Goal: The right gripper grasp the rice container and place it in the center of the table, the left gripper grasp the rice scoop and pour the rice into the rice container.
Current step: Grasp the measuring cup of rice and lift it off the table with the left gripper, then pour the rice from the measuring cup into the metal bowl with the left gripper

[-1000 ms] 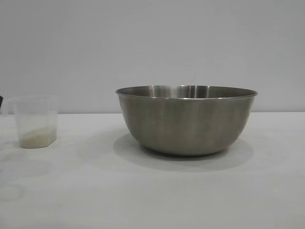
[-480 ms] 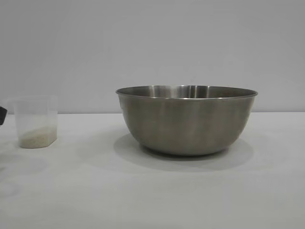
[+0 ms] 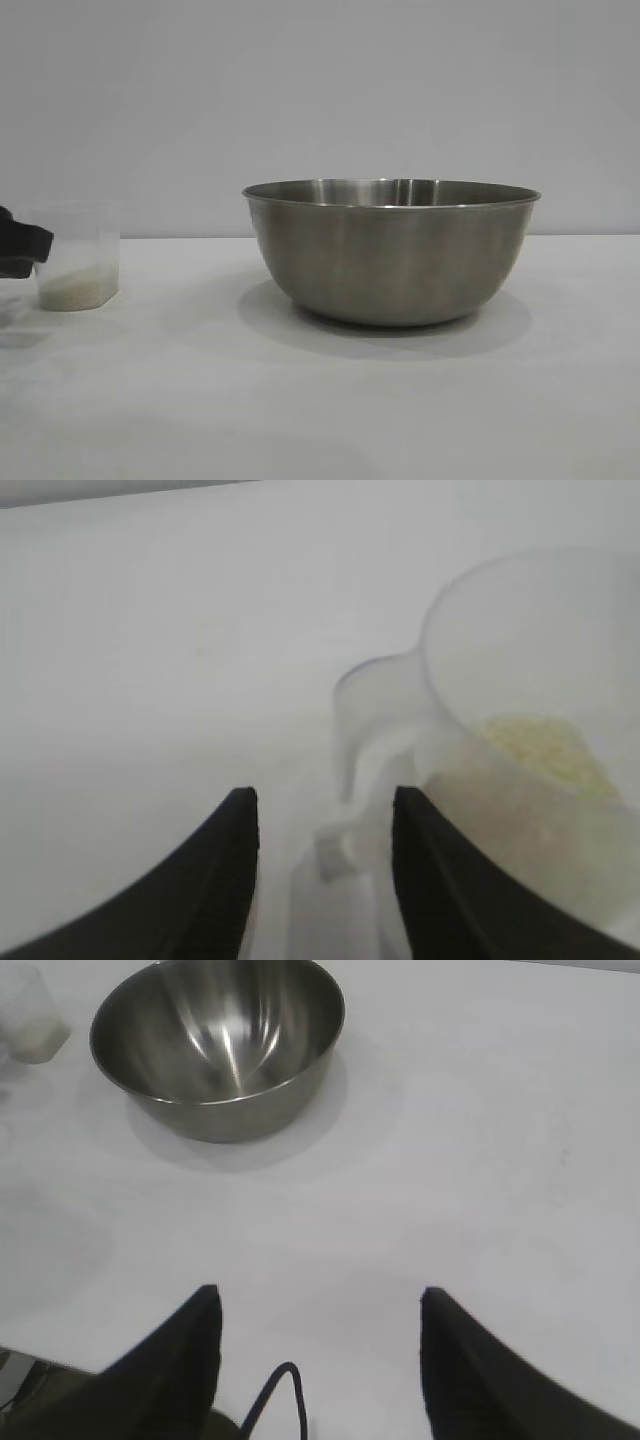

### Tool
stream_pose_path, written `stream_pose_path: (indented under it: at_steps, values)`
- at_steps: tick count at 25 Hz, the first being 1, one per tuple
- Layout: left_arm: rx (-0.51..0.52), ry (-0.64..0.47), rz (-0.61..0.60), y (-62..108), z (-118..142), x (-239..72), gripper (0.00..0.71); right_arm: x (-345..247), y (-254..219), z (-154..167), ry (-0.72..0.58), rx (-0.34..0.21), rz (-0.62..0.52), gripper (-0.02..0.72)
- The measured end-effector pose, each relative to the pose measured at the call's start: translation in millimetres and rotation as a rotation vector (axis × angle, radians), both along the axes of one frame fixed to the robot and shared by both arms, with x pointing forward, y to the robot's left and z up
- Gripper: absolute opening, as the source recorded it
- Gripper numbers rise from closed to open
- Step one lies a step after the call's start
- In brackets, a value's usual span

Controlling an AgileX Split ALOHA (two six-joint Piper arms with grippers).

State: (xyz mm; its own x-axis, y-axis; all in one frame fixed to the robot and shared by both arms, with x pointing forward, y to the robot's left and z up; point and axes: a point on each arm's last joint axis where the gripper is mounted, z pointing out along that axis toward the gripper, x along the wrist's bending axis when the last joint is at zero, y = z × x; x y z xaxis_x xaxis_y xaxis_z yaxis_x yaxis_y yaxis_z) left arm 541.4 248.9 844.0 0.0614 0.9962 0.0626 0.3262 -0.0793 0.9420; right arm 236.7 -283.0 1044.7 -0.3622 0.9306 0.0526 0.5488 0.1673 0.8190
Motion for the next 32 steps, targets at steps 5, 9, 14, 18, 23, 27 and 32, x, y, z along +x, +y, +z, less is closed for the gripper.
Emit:
stream_pose_path:
  at_steps: [5,9,14,18,23,27,32]
  values:
    - [-0.008,-0.045,-0.001,-2.7,6,12,0.266,0,0,0,0.0,0.0,0.0,0.393]
    - [0.004,-0.062,-0.036,-6.4,8,17,0.056,0,0,0,0.0,0.0,0.0,0.393]
    - [0.061,-0.092,-0.136,-15.0,11,23,0.0,0,0,0,0.0,0.0,0.0,0.393]
    - [0.109,-0.153,-0.248,-24.9,28,27,0.0,0,0,0,0.0,0.001,-0.001,0.393]
    - [0.267,-0.379,-0.431,-41.9,82,36,0.0,0,0,0,0.0,0.001,-0.001,0.393]
    - [0.391,-0.556,-0.573,-60.7,127,44,0.0,0,0,0,0.0,0.001,-0.001,0.393]
    - [0.676,-0.631,-0.753,-100.8,153,53,0.0,0,0,0,0.0,0.001,-0.001,0.393]
